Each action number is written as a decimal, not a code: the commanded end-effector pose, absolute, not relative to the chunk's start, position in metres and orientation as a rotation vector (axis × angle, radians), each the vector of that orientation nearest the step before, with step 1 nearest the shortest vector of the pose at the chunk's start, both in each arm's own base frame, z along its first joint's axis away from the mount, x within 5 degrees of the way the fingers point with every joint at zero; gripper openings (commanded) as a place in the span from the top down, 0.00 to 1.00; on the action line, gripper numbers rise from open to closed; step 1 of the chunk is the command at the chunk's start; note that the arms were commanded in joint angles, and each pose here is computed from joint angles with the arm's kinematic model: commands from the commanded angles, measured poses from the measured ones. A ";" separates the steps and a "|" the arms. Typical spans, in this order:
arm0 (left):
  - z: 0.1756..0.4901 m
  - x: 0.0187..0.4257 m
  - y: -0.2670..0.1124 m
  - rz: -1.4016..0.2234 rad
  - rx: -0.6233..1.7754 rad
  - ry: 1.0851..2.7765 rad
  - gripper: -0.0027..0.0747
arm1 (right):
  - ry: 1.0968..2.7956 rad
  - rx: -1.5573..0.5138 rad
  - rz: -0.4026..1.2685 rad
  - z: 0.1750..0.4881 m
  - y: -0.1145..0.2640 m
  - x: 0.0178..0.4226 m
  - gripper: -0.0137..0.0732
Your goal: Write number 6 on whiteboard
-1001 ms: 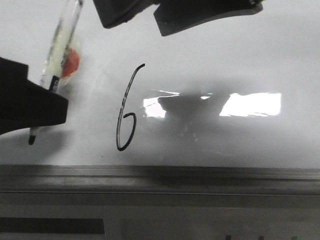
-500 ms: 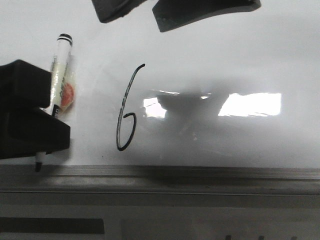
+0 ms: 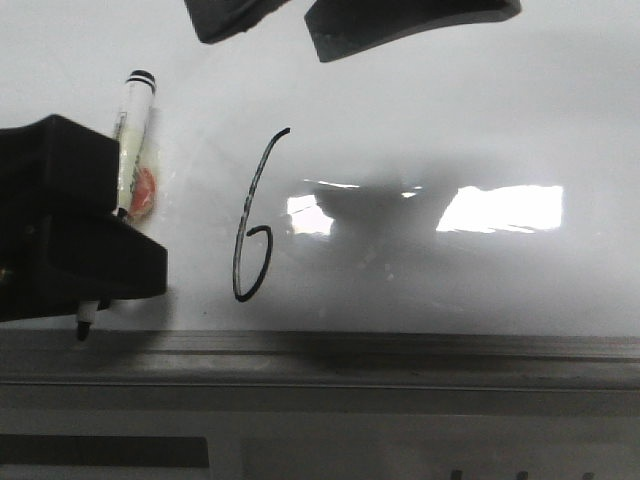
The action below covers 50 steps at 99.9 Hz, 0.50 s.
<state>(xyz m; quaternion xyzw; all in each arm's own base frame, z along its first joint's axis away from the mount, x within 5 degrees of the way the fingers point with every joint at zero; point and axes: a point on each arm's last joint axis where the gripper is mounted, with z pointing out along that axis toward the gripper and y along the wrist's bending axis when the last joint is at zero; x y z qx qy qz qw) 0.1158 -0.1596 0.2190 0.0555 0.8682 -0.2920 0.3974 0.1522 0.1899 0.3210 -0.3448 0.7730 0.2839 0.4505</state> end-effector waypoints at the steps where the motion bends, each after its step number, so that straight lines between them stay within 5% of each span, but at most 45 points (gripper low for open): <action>1: 0.229 0.120 -0.161 -0.745 0.115 2.153 0.43 | 1.808 -0.783 0.709 0.342 0.187 0.155 0.34; 40: 0.254 0.116 -0.145 -0.785 0.099 2.020 0.39 | 1.820 -0.764 0.732 0.343 0.187 0.154 0.35; 50: 0.267 0.112 -0.135 -0.772 0.144 1.938 0.40 | 1.818 -0.764 0.731 0.343 0.187 0.155 0.51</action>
